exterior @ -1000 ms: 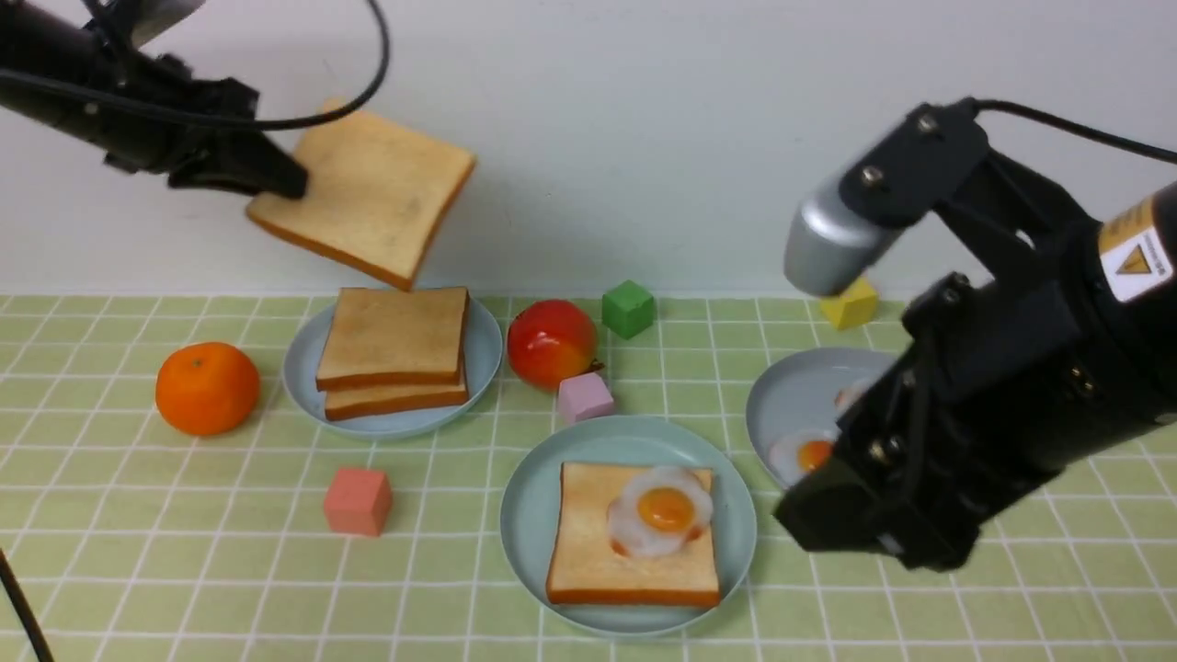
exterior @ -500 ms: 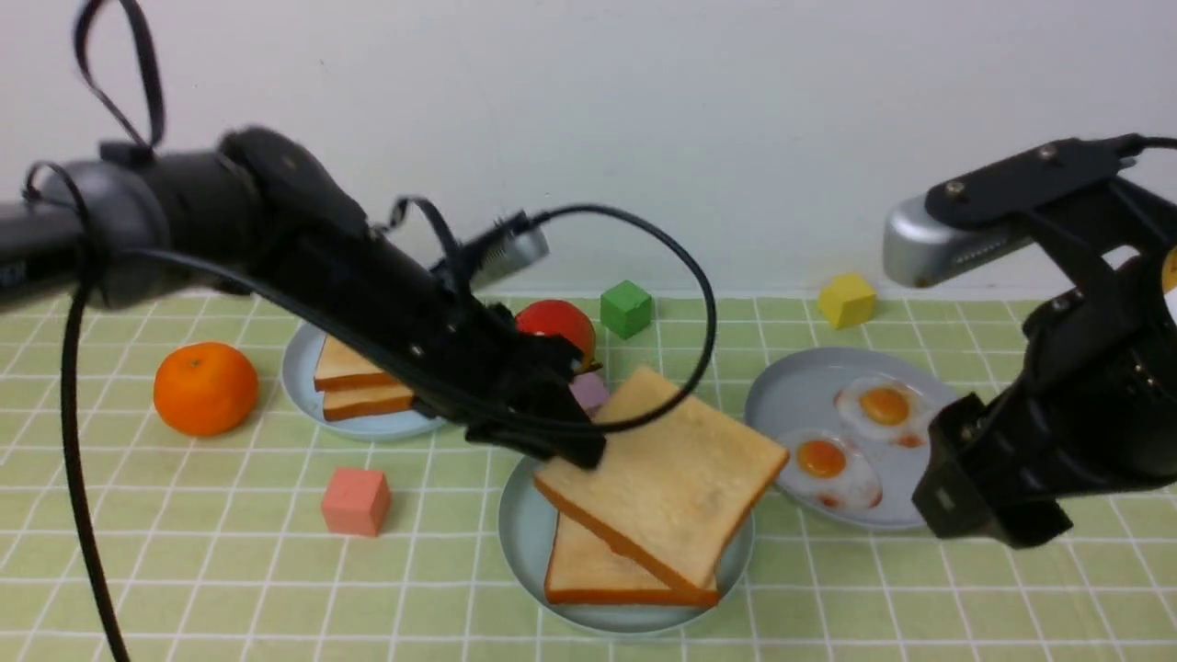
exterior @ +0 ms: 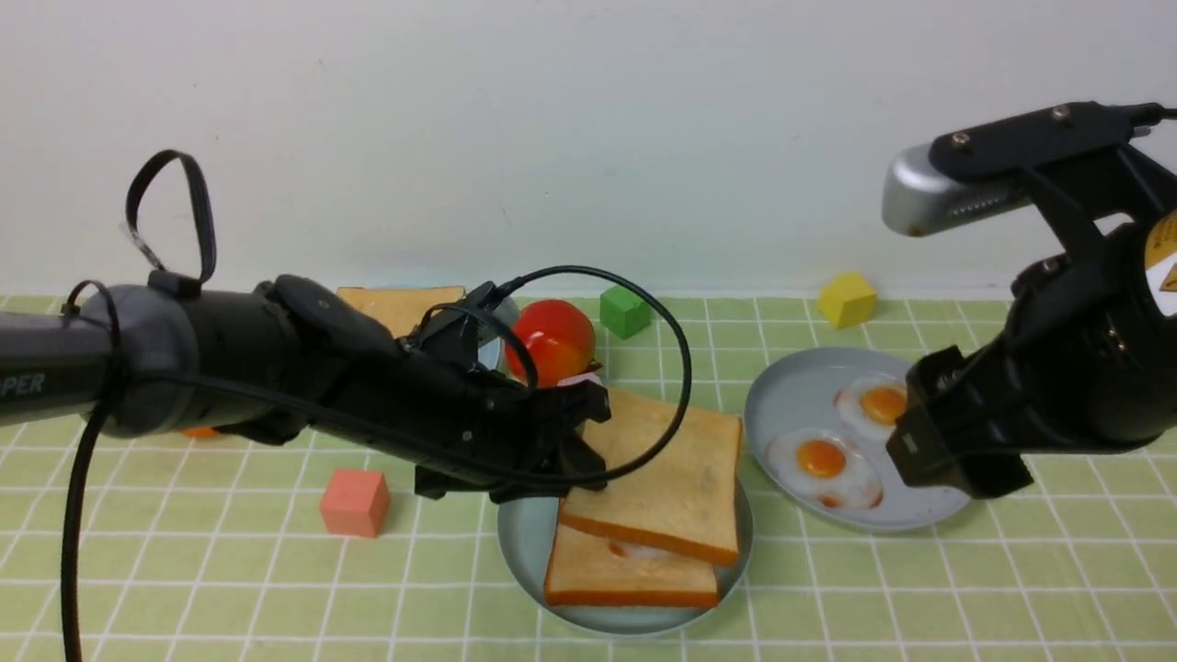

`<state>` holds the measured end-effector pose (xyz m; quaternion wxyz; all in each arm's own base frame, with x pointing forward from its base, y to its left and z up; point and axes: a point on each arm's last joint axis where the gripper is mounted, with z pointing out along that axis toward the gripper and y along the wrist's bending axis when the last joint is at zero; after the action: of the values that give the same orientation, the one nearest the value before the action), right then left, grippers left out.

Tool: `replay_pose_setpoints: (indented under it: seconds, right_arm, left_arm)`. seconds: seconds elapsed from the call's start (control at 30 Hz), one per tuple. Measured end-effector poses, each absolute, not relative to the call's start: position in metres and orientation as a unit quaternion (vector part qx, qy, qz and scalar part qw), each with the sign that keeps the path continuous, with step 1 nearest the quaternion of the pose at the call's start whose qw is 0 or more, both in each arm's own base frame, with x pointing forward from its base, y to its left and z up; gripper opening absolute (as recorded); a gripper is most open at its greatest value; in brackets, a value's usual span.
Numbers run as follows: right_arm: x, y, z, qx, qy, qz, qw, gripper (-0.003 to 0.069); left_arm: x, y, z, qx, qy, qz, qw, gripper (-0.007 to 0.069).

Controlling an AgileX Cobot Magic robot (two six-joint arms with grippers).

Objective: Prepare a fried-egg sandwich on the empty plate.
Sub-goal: Use the left arm to place a slice of bread on the fried egg in the middle

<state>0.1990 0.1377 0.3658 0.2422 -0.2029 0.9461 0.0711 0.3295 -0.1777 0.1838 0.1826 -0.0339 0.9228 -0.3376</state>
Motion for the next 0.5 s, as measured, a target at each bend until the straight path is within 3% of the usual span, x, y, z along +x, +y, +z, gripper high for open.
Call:
replay_pose_setpoints:
  seconds: [0.37, 0.5]
  right_arm:
    - [0.2006, 0.139, 0.3669, -0.198, 0.944, 0.078, 0.253, 0.0559]
    - [0.2006, 0.139, 0.3669, -0.198, 0.944, 0.078, 0.253, 0.0548]
  left_arm:
    - [0.3295, -0.1762, 0.176, -0.064, 0.927, -0.329, 0.166, 0.0086]
    - [0.3258, -0.1756, 0.1738, -0.061, 0.934, -0.321, 0.144, 0.019]
